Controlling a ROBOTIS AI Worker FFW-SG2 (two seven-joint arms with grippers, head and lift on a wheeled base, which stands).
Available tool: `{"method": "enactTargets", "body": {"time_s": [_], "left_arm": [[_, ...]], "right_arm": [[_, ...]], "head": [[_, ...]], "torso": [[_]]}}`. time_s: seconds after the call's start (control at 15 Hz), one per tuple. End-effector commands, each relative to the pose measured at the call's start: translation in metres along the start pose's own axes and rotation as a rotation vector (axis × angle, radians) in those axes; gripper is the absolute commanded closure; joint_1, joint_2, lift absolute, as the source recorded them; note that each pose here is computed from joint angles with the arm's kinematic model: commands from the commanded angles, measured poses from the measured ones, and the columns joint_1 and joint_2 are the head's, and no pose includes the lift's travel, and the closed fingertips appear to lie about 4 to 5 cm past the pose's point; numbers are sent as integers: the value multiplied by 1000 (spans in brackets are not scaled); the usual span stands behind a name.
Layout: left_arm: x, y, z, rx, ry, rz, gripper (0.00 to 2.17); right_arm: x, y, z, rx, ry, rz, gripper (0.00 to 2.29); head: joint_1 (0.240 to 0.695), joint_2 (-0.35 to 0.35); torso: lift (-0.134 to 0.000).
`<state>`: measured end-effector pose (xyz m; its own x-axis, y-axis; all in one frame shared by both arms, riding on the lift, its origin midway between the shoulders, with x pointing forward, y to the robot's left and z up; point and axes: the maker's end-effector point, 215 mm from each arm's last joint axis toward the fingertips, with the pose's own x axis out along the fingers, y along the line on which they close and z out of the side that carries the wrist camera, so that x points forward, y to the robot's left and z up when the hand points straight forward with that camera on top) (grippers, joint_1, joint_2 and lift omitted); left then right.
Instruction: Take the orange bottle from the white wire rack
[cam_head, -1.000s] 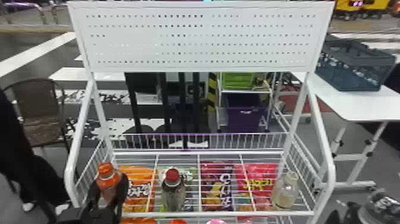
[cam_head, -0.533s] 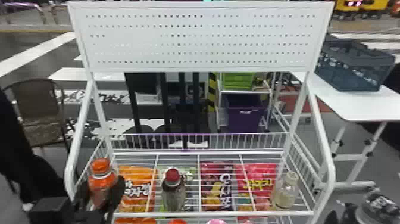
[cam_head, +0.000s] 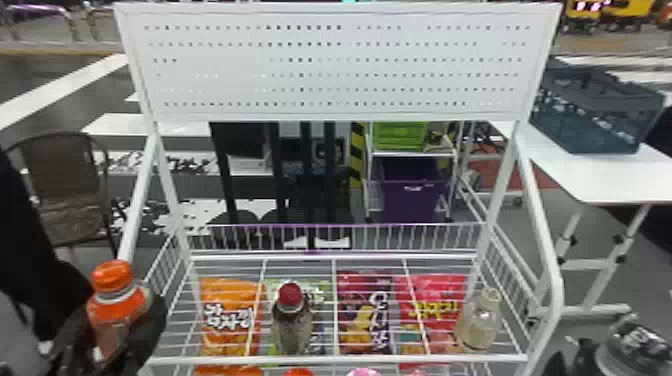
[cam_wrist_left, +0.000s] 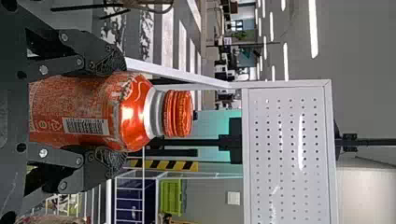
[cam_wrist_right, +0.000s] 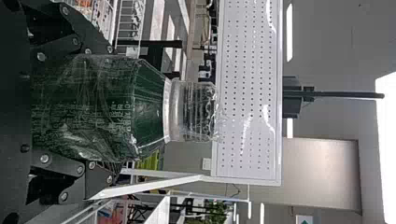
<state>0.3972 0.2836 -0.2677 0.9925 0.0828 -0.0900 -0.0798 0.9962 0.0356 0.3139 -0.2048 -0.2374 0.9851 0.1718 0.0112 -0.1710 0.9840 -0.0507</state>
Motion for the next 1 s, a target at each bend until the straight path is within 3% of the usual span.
{"method": "enactTargets", "body": {"time_s": [0.0,0.93], "left_arm": [[-6,1,3,-5,-16,1,2145],[-4,6,5,11,-31,21,2145]], "right_arm": [[-1,0,1,0,0,-1,1126],[-3,2,5,0,-13,1,1126]], "head": [[499,0],[499,0]], "torso": [[0],[0]]}}
